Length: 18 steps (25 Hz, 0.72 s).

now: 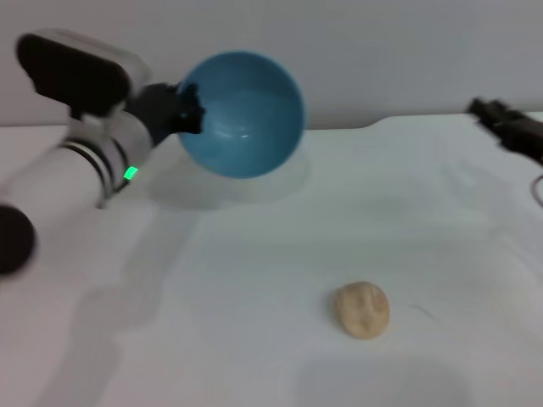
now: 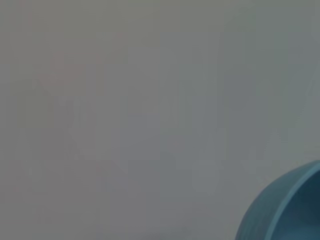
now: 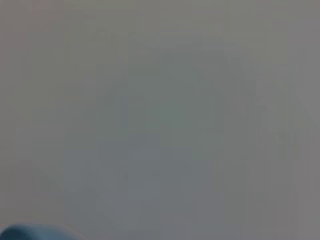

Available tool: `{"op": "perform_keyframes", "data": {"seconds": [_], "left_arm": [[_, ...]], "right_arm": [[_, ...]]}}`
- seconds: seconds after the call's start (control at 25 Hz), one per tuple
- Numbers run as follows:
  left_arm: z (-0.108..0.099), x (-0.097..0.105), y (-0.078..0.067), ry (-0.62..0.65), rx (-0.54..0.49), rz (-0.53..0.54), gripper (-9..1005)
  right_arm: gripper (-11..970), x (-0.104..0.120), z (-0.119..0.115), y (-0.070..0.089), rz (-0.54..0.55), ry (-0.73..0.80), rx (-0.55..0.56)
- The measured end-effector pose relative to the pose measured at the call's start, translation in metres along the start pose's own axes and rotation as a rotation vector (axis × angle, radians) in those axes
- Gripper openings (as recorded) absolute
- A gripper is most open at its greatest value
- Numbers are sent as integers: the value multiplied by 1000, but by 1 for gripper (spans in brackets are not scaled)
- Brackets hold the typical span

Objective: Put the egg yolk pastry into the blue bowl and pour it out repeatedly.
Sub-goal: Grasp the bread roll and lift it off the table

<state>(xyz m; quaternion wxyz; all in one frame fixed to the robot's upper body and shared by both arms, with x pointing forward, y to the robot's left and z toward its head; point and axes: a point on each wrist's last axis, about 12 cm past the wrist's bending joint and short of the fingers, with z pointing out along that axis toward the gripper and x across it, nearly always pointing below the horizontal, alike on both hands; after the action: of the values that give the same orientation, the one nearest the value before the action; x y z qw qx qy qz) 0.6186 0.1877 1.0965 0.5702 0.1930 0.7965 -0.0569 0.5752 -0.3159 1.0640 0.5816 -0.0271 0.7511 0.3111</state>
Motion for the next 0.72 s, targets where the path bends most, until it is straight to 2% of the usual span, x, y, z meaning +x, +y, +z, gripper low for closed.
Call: {"op": "perform_keyframes", "data": {"seconds": [0.04,0.08,0.16,0.24,0.36,0.56,0.6,0.64,0.72], "left_arm": [[1,2,8,42,11,-31,12],[3,7,26,143,40,-117,12],[3,8,31,173,52,-142,12],[2,14,46,268,92,-225,12],[-4,20,60,363,131,-311,12],[-17,30,75,581,107,-378,11],[-17,30,75,581,107,-378,11],[-24,36,80,698,64,-382,11],[-27,38,80,736,54,-379,12]], "right_arm": [[383,1,5,4,-21,37,-25],[383,0,16,11,-50,111,-73],[383,0,20,14,-48,146,-92],[383,-6,29,22,-57,224,-135],[383,-12,42,35,-107,374,-186],[382,-22,59,55,-195,654,-190],[382,-23,60,58,-206,693,-192],[382,-26,62,62,-221,732,-196],[382,-29,66,68,-259,807,-209]]}}
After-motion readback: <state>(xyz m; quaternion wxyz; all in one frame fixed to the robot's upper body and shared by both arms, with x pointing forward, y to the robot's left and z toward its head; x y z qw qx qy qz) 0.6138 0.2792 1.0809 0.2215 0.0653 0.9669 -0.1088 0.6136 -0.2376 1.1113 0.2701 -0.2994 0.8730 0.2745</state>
